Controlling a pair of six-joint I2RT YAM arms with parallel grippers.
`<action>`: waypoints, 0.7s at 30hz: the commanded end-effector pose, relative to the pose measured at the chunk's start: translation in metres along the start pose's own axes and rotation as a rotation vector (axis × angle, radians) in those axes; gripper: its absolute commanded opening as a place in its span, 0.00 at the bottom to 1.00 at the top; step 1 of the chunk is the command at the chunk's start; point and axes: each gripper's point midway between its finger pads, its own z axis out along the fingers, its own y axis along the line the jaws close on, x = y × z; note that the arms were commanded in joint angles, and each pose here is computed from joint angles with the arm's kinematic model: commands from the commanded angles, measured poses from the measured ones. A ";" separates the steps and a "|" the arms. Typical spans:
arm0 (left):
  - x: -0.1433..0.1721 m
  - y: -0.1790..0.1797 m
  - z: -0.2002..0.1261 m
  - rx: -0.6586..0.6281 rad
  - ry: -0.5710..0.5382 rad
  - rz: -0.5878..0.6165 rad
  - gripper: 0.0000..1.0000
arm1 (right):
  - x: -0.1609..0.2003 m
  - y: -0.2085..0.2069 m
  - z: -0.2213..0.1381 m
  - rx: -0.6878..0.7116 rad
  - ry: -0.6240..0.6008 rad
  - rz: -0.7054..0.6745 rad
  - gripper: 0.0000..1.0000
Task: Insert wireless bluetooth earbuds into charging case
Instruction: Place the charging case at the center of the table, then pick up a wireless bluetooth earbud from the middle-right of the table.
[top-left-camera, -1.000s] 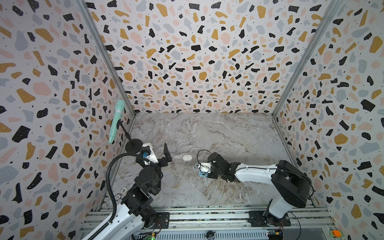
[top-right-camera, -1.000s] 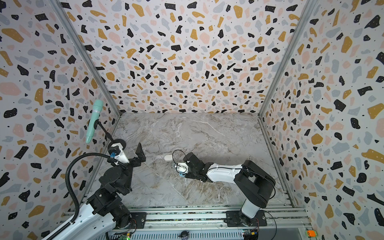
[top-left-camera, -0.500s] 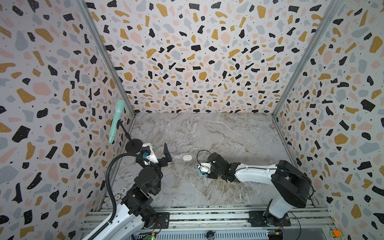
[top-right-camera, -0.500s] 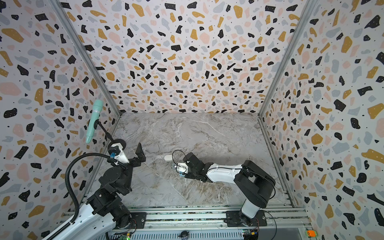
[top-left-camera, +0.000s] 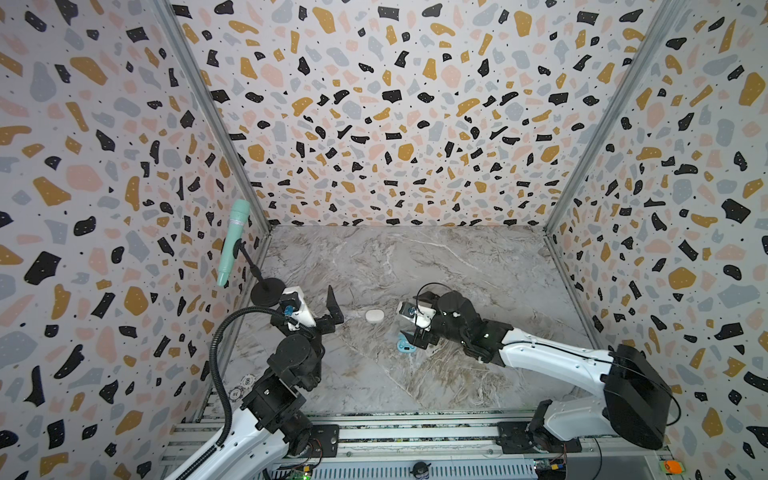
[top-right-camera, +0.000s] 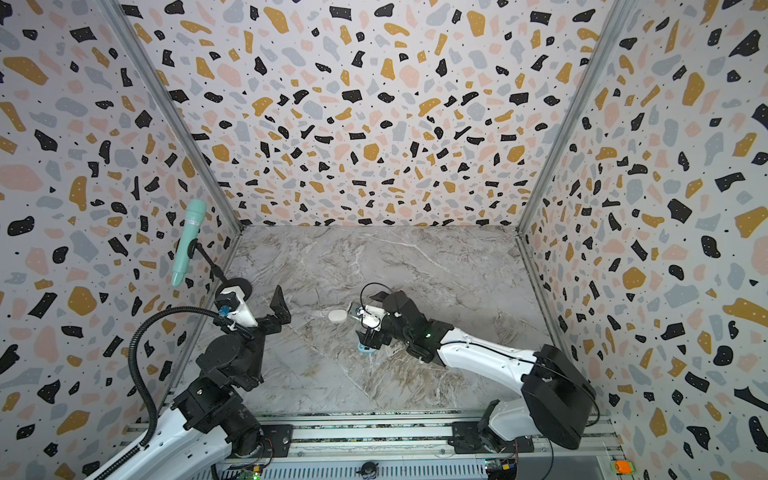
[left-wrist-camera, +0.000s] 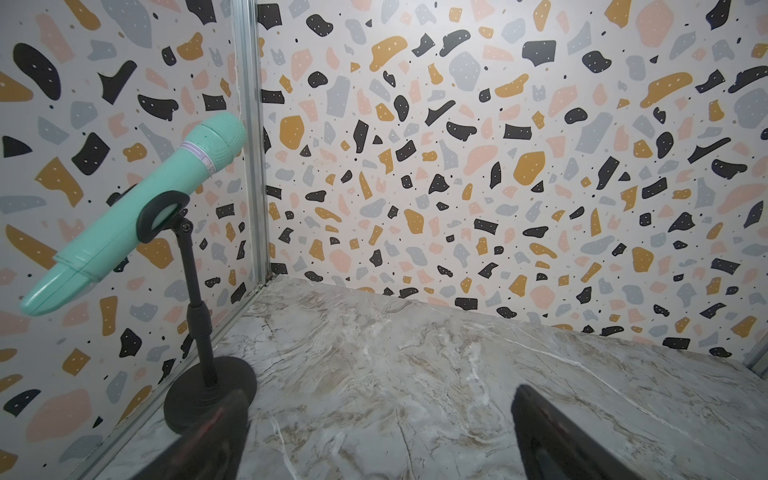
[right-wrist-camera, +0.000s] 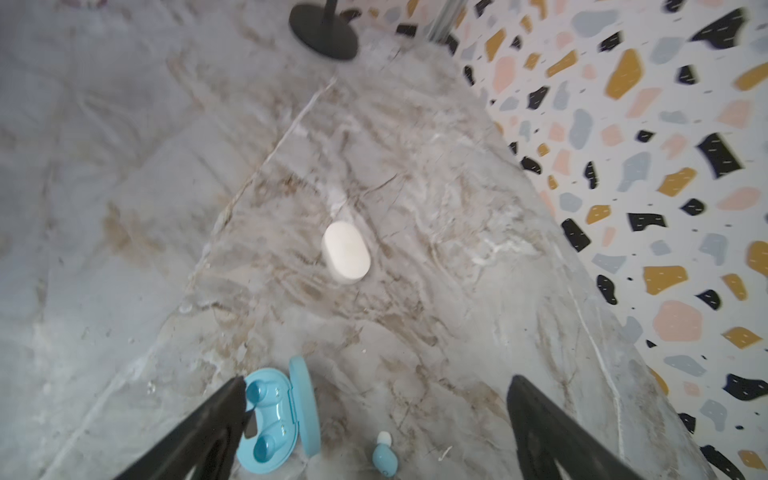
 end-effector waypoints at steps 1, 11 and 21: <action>-0.003 -0.001 -0.001 0.020 -0.009 -0.015 1.00 | -0.023 -0.035 -0.025 0.097 -0.115 0.248 0.99; -0.009 -0.034 0.002 0.165 0.051 -0.062 1.00 | 0.068 -0.098 -0.052 0.200 0.208 0.932 0.99; 0.024 -0.064 0.018 0.224 0.211 0.081 1.00 | 0.161 -0.094 -0.088 0.459 0.492 1.169 0.96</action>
